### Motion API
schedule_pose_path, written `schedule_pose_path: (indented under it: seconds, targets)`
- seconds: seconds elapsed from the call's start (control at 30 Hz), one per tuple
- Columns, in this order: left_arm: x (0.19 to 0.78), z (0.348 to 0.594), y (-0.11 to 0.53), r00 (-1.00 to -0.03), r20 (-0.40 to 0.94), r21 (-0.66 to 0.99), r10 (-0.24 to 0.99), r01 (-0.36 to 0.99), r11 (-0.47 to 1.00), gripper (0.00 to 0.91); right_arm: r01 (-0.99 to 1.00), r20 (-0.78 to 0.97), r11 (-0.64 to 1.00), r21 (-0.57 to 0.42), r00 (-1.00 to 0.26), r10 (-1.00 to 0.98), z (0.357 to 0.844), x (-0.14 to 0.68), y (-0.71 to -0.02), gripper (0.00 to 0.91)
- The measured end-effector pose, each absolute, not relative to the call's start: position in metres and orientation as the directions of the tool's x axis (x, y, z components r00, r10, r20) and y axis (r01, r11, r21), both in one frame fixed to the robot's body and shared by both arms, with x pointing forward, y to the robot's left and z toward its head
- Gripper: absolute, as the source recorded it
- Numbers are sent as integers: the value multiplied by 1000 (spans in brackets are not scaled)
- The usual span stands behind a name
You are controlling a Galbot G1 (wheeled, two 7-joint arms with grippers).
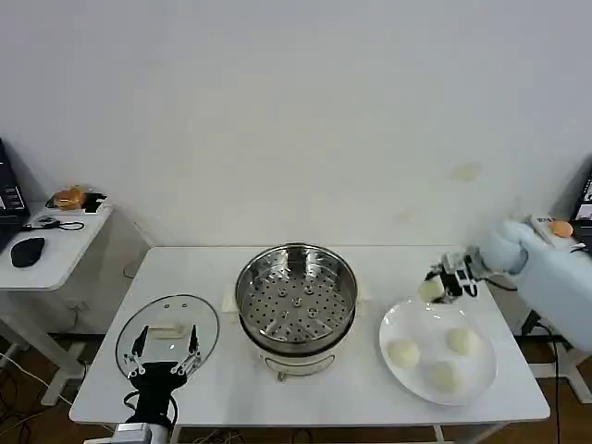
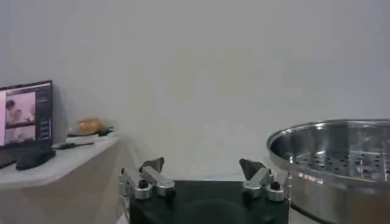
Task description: Take steamed baozi put them in steamer then cover it.
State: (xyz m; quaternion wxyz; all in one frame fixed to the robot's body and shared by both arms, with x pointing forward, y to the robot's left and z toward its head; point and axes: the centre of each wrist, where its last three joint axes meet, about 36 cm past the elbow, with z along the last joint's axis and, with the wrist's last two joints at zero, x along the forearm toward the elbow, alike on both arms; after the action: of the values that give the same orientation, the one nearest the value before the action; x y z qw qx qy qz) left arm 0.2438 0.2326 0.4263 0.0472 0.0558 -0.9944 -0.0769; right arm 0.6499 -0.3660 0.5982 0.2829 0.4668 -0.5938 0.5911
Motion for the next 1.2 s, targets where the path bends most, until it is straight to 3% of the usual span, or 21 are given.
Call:
schedule_pose_path:
  seconds: [0.23, 0.43, 0.83, 1.2]
  targets:
    - [243, 427, 236, -988, 85, 156, -128, -113, 981, 907, -834, 844, -208, -511, -441, -304, 653, 674, -296, 635]
    - [244, 428, 238, -987, 82, 158, -136, -122, 980, 907, -794, 836, -315, -519, -395, -381, 669, 680, -219, 645]
    - [245, 428, 242, -986, 78, 161, -150, -136, 978, 907, -685, 880, -572, -452, -237, -412, 641, 664, -111, 645]
    - [246, 425, 245, -983, 83, 161, -163, -149, 976, 907, -501, 903, -752, -429, -232, -360, 603, 666, -78, 645]
